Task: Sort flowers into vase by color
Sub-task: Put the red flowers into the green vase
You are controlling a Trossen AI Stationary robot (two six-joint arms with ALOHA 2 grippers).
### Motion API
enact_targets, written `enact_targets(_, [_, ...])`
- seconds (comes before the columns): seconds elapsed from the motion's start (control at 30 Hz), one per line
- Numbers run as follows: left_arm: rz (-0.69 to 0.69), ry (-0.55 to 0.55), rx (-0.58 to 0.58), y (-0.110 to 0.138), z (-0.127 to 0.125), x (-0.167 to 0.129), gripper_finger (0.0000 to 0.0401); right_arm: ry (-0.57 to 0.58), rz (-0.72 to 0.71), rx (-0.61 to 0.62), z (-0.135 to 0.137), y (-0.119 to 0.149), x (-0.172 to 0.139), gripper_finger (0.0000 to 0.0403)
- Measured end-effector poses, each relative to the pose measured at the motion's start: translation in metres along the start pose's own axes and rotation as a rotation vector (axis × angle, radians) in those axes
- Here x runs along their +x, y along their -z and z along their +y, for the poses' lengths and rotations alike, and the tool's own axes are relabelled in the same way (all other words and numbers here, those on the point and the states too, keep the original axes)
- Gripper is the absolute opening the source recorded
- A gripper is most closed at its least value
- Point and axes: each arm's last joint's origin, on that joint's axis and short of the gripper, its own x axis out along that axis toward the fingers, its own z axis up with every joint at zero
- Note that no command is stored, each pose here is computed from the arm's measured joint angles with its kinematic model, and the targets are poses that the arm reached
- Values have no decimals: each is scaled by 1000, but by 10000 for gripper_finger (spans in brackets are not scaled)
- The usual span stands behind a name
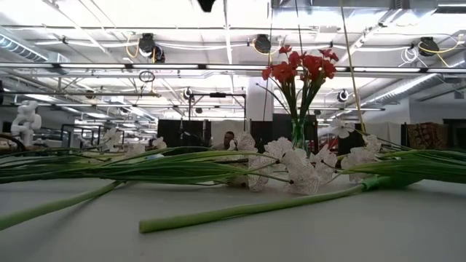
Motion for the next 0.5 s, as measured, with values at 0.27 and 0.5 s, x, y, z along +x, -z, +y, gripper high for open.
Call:
enact_targets(0.27, [-75,-23,12,8,3,19,276,-155,-165,-86,0,-4,39,5])
enact_targets(0.5, [-25,-35,6,20,5,27,239,-143,-177,-108,4,4,56,11])
